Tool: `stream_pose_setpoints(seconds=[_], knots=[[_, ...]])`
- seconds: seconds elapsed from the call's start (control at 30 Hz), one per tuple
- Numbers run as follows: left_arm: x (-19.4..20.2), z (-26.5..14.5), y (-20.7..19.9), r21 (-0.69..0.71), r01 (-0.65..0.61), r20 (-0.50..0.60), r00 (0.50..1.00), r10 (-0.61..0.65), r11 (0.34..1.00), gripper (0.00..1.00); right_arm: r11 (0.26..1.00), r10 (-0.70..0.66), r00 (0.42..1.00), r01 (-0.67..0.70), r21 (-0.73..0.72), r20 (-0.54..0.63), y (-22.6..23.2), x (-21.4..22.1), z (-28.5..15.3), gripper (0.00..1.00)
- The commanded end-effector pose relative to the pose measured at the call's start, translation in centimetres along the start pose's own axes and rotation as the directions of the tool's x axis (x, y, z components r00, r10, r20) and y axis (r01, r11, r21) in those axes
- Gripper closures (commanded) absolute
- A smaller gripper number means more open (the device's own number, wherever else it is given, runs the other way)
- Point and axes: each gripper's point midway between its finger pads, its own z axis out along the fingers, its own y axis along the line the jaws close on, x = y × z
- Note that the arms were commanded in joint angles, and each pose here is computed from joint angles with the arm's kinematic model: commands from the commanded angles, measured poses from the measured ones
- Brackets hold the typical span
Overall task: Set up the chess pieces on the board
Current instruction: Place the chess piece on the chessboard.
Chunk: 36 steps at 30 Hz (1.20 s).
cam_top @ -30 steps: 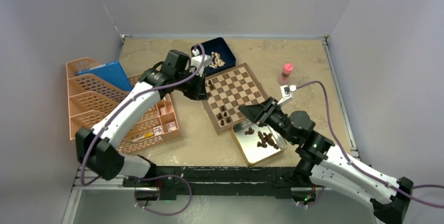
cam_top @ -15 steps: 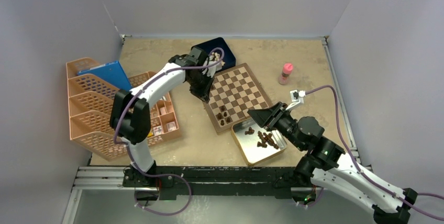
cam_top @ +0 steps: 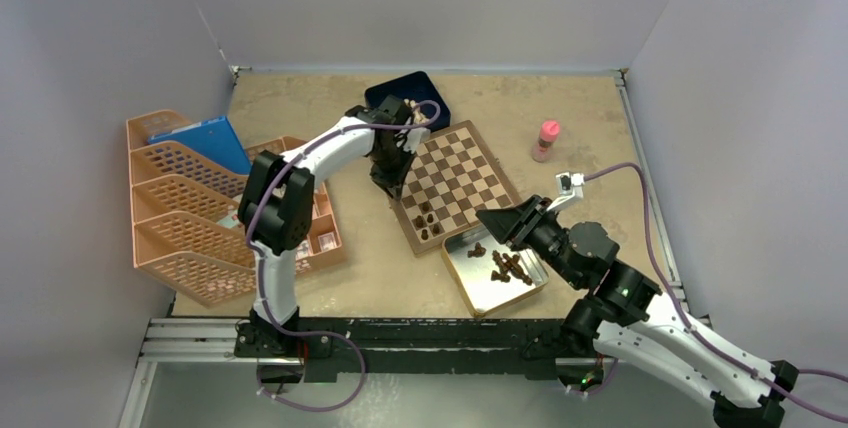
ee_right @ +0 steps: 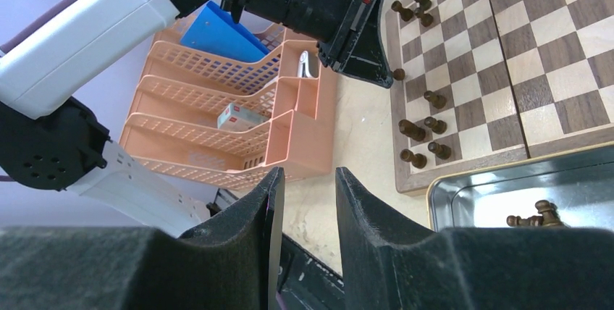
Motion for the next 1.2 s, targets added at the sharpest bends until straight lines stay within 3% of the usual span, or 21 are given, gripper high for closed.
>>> stream_pose_setpoints(seconds=[0.0, 0.47, 0.8, 0.97, 1.17], knots=[[-2.1, -0.5, -0.4, -0.021, -0.023, 0.057, 0.998, 0.024, 1.0, 0.93, 0.999, -0.01, 0.997, 0.012, -0.03, 0.073, 1.7, -2.4, -0.8, 0.65], [-3.2, -0.3, -1.3, -0.04, -0.059, 0.099, 0.993, 0.063, 0.997, 0.76, 0.999, -0.019, 0.997, 0.021, -0.027, 0.073, 1.5, -2.3, -0.6, 0.64], [-3.8, -1.8, -0.9, -0.111, -0.043, 0.198, 0.978, 0.065, 0.993, 0.72, 0.999, -0.036, 0.998, 0.037, -0.018, 0.053, 1.2, -1.8, -0.3, 0.64], [-4.0, -4.0, -1.5, -0.089, -0.032, 0.308, 0.95, 0.058, 0.996, 0.66, 0.999, -0.046, 0.999, 0.047, -0.017, 0.027, 1.1, -1.1, 0.2, 0.64], [-3.1, -4.4, -1.7, -0.067, -0.021, 0.339, 0.94, 0.043, 0.998, 0.64, 0.998, -0.052, 0.998, 0.053, -0.02, 0.019, 1.2, -1.0, 0.2, 0.63]])
